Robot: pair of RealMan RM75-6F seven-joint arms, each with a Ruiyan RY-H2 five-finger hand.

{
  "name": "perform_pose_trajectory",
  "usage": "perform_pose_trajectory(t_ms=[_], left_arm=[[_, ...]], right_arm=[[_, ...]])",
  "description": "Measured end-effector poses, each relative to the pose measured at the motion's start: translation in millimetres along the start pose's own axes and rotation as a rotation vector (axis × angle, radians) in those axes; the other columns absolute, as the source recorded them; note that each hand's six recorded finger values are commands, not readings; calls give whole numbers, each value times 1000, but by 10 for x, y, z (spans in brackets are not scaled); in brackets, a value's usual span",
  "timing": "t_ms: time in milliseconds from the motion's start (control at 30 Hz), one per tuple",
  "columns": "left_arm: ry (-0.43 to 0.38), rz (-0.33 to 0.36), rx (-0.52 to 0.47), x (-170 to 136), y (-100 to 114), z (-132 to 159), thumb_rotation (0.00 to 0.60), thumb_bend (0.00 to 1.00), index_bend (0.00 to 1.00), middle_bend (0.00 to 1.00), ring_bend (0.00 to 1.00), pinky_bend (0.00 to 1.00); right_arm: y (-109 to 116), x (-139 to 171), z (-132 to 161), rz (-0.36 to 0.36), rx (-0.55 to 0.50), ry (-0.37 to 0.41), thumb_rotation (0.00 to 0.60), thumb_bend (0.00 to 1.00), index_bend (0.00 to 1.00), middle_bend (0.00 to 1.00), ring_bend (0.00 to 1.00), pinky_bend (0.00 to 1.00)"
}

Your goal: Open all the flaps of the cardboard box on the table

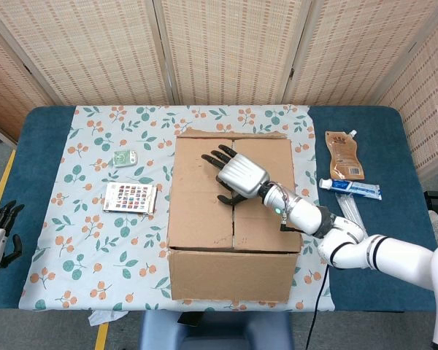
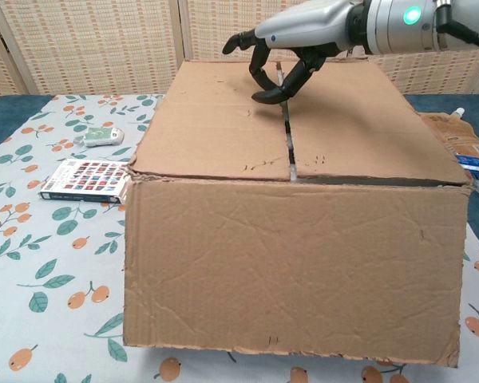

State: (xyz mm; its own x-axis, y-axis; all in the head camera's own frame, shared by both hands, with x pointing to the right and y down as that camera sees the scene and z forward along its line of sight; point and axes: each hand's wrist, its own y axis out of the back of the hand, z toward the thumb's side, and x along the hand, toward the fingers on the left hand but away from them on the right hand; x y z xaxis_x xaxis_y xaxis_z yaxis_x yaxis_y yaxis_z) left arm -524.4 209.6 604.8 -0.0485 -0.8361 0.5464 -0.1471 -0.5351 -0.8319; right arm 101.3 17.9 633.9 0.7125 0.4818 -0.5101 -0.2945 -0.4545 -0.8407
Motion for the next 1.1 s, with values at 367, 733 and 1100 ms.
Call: perform_pose_trajectory(t_ms=[367, 733, 1100], left_arm=[[0, 11, -9, -16, 33, -19, 600, 827, 0, 0, 0, 0], [-6, 14, -4, -15, 38, -9, 600, 876, 0, 0, 0, 0], [-7, 8, 9, -4, 30, 1, 600, 960, 0, 26, 18, 0]], right_arm=[[-49, -76, 7, 9, 4, 1, 268, 479, 558, 18, 0, 0], [-129, -4, -58, 49, -2, -5, 251, 479, 592, 35, 0, 0], [-27, 185, -197, 29, 12, -39, 242, 479, 733, 68, 2, 0]])
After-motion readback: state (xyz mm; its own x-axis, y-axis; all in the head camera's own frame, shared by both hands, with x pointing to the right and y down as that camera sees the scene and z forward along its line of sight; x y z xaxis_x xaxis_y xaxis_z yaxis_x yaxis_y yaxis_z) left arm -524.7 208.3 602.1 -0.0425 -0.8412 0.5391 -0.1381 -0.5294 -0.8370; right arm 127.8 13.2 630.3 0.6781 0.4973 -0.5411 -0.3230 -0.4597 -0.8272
